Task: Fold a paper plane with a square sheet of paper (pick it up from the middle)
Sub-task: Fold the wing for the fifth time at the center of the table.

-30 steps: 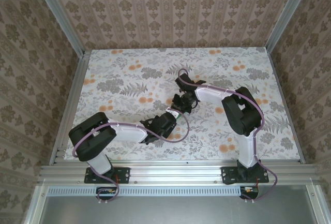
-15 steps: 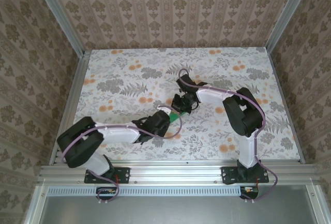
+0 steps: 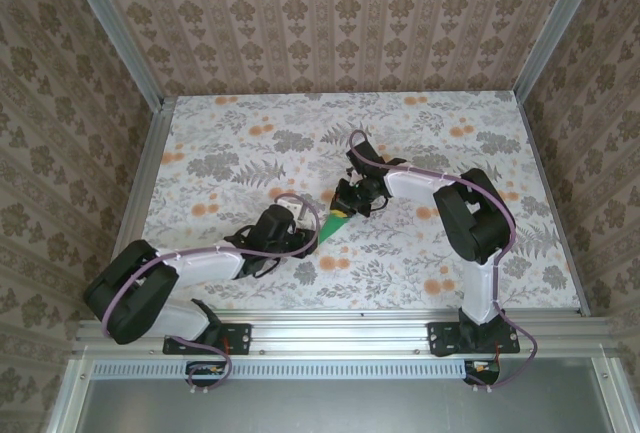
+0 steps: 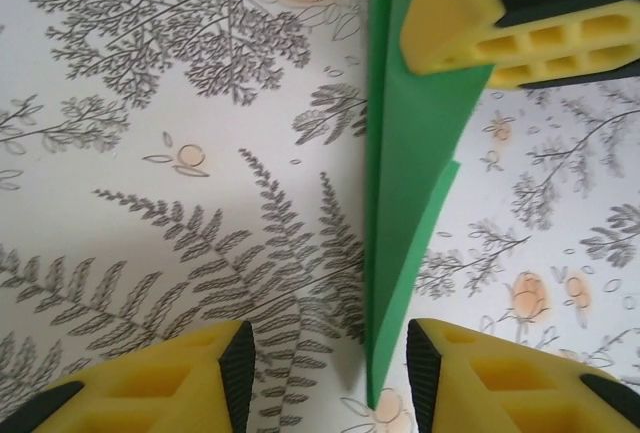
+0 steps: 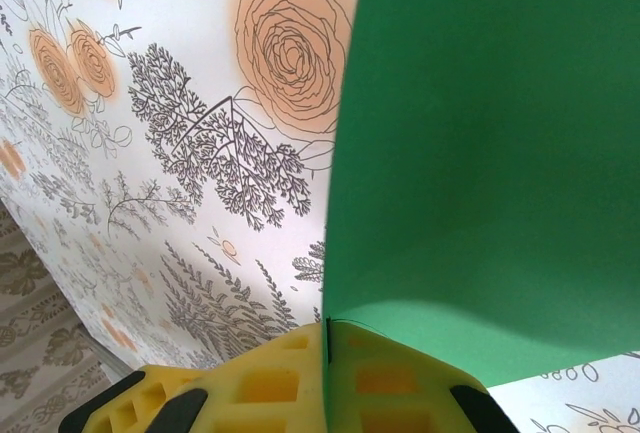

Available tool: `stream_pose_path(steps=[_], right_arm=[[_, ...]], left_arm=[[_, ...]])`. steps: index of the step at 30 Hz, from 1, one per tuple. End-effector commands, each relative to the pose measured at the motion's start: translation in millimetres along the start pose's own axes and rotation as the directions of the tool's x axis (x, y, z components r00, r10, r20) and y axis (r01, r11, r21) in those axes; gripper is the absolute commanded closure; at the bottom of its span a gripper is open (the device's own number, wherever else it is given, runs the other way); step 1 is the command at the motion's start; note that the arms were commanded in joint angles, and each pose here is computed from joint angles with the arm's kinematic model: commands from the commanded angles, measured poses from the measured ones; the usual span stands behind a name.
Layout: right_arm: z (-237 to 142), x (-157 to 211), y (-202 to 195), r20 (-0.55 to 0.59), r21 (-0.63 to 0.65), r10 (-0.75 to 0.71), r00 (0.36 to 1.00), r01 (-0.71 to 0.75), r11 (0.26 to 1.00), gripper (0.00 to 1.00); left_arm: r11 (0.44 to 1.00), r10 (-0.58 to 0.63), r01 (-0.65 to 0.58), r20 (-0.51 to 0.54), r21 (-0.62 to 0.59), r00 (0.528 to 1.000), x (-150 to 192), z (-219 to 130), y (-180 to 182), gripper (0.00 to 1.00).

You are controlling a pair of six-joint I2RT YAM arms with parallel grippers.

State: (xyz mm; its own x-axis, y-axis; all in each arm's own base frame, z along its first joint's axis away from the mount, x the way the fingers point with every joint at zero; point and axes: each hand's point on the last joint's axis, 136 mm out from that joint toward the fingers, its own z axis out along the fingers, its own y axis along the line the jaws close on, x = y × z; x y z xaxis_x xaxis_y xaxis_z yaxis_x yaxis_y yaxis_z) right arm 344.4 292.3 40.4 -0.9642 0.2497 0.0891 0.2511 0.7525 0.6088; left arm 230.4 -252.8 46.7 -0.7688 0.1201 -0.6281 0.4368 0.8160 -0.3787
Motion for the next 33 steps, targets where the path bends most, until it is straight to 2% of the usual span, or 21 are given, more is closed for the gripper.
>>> stream_pose_path(steps=[1, 15, 18, 24, 30, 33], right_arm=[[-2, 1, 3, -0.012, -0.033, -0.012, 1.0, 0.011, 0.999, 0.95], [2, 0, 2, -0.023, -0.037, -0.004, 1.0, 0.003, 0.999, 0.95], [2, 0, 2, -0.024, -0.038, -0.004, 1.0, 0.003, 0.999, 0.95], [3, 0, 1, -0.027, -0.035, -0.003, 1.0, 0.002, 0.999, 0.96], [3, 0, 2, -0.029, -0.045, -0.002, 1.0, 0.001, 0.999, 0.96], [3, 1, 2, -0.032, -0.045, -0.003, 0.999, 0.002, 0.999, 0.96]], left_arm=[[0.997, -0.01, 0.009, 0.011, 0.076, 1.0, -2, -3, -13, 0.54], [0.999, 0.026, -0.023, -0.057, 0.047, 0.998, 7, 12, -9, 0.71], [0.999, 0.025, -0.022, -0.061, 0.044, 0.998, 8, 15, -9, 0.72], [1.0, 0.025, -0.025, -0.062, 0.008, 0.998, 8, 17, -3, 0.81], [0.998, 0.061, -0.063, -0.11, -0.013, 0.992, 16, 23, -5, 0.81], [0.994, 0.079, -0.089, -0.138, -0.065, 0.987, 22, 26, 0, 0.81]])
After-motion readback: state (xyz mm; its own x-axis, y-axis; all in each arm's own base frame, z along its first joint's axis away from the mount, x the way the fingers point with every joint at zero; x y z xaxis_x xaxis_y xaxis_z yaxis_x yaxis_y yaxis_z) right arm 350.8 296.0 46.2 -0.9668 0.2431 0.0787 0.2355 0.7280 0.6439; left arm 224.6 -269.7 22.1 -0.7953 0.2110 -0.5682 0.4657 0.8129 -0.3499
